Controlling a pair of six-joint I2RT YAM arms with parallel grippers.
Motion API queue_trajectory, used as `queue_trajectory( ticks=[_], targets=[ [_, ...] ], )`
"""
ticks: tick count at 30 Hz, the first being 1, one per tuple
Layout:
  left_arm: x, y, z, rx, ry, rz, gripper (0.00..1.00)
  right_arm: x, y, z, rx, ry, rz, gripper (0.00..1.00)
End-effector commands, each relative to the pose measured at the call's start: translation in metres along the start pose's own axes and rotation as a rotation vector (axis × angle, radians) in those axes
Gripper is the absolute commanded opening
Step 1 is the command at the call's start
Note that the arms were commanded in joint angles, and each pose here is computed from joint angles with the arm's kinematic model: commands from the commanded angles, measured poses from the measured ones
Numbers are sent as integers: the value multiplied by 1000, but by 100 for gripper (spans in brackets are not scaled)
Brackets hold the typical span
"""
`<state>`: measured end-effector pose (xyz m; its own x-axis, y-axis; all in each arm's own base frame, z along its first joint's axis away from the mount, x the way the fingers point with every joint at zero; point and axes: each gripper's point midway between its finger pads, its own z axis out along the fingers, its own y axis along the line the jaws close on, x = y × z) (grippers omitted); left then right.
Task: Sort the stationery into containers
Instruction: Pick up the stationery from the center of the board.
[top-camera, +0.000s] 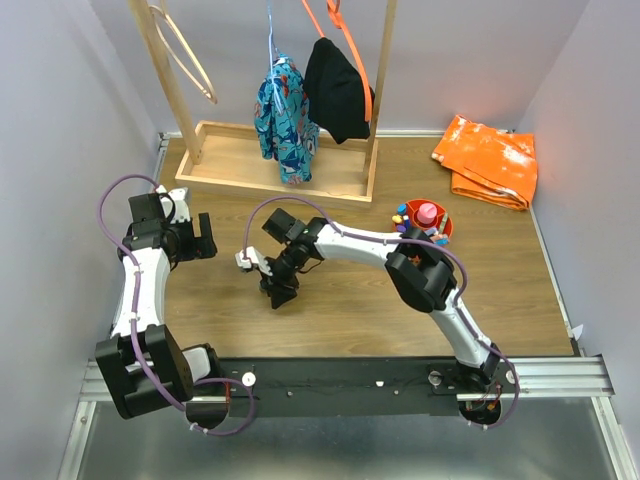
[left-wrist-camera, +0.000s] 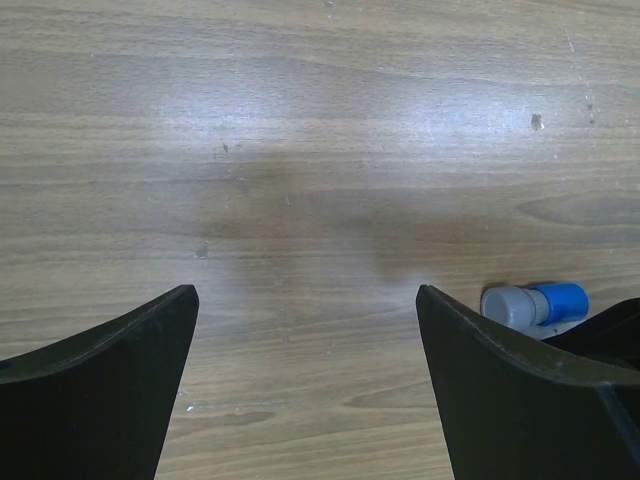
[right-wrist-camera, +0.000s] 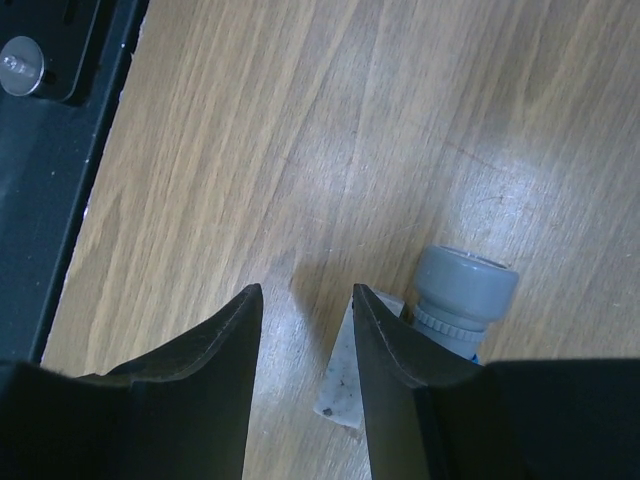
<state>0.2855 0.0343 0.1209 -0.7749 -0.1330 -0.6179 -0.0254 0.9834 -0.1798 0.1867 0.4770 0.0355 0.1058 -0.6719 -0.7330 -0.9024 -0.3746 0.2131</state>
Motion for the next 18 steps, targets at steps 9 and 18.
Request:
queue_trajectory(
  ticks=[9, 18],
  targets=[
    [-7, -12, 4, 81, -22, -18, 99, 12, -14, -16, 168, 59, -53, 49],
    [-8, -19, 3, 116, -50, -35, 99, 6, -31, -32, 317, 49, -79, 49]
  ],
)
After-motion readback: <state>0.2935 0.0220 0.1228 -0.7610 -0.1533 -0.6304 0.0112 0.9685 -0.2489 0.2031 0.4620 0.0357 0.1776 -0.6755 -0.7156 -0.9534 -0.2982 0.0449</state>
